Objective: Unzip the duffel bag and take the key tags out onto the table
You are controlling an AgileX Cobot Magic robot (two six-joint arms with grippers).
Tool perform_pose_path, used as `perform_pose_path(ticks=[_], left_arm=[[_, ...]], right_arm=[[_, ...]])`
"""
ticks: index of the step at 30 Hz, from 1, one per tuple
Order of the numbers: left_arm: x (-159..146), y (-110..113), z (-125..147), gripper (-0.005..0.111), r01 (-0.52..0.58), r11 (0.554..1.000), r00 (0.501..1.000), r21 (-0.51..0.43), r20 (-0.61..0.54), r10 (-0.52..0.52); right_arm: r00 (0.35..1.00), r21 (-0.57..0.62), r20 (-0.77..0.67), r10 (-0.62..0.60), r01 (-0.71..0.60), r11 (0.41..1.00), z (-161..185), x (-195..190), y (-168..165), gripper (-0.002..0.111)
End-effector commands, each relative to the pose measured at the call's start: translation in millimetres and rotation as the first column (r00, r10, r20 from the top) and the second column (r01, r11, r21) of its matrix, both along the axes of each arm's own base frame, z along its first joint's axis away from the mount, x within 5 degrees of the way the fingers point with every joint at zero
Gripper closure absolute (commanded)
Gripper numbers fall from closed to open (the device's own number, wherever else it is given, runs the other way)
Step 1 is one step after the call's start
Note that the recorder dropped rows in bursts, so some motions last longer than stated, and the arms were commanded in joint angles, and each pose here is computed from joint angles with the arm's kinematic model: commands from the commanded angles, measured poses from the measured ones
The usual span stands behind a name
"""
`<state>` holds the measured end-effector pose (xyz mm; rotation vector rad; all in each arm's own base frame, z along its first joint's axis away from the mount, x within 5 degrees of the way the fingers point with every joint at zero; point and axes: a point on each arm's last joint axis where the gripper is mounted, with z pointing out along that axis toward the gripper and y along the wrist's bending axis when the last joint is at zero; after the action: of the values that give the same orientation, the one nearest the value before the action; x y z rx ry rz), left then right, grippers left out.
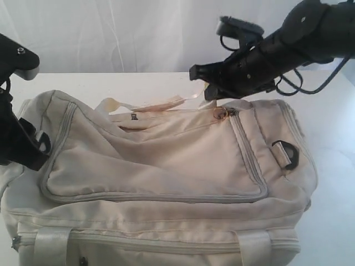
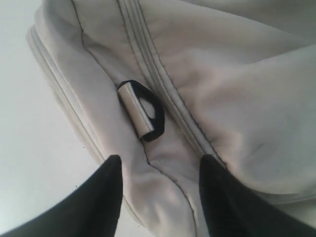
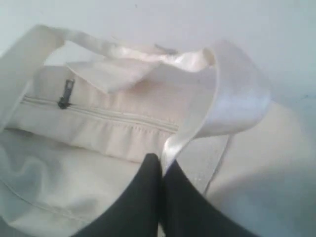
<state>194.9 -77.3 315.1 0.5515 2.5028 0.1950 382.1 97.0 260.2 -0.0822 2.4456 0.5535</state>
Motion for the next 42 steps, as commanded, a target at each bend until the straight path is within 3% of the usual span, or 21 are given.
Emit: perform_pose_path(ticks=[1, 5, 12, 16, 18, 20, 25, 28, 36, 42], left_arm=[[1, 3, 4, 0.056, -0.016, 1.000, 0.999, 0.021, 0.034, 0.015], [5, 2, 5, 0.056, -0.017, 1.000, 0.998, 0.008, 0.069, 0.016], [37, 8, 1, 0.056, -0.083, 0.995, 0.996, -0.046, 0.020, 0.084], [69, 5, 1, 0.056, 0.000, 0.968, 0.998, -0.252, -0.066, -0.018], [87, 3, 7, 0.056, 0.037, 0.935, 0.997, -0.353, -0.049, -0.058], [99, 4, 13, 0.056, 0.062, 0.916, 0.997, -0.395, -0.011, -0.073], [122, 6, 21, 0.056, 0.126, 0.939, 0.991, -0.321, 0.083, -0.104], [134, 5, 12, 0.052, 0.156, 0.945, 0.985, -0.286, 0.111, -0.129], [153, 8, -35, 0.045, 0.171, 0.970, 0.981, -0.172, -0.058, -0.183], [151, 14, -40, 0.045, 0.194, 0.977, 0.973, -0.093, -0.111, -0.204]], right_arm=[[0.985, 0.008, 0.170, 0.013, -0.015, 1.000, 57, -22, -4, 0.108], [0.980, 0.013, 0.199, 0.031, -0.035, 0.999, 75, -35, -5, 0.108], [0.990, 0.008, 0.119, 0.076, -0.077, 0.997, 66, -42, -3, 0.108], [0.992, -0.002, 0.094, 0.088, -0.088, 0.996, 62, -44, -3, 0.108], [0.992, -0.006, 0.086, 0.094, -0.094, 0.996, 61, -45, -3, 0.108], [0.992, -0.006, 0.084, 0.097, -0.097, 0.995, 61, -46, -3, 0.108], [0.992, -0.010, 0.073, 0.106, -0.105, 0.994, 61, -47, -3, 0.108], [0.992, -0.010, 0.067, 0.109, -0.109, 0.994, 60, -47, -3, 0.108], [0.991, -0.010, 0.047, 0.122, -0.122, 0.993, 59, -49, -3, 0.108], [0.991, -0.036, 0.062, 0.120, -0.118, 0.992, 59, -48, -4, 0.108]])
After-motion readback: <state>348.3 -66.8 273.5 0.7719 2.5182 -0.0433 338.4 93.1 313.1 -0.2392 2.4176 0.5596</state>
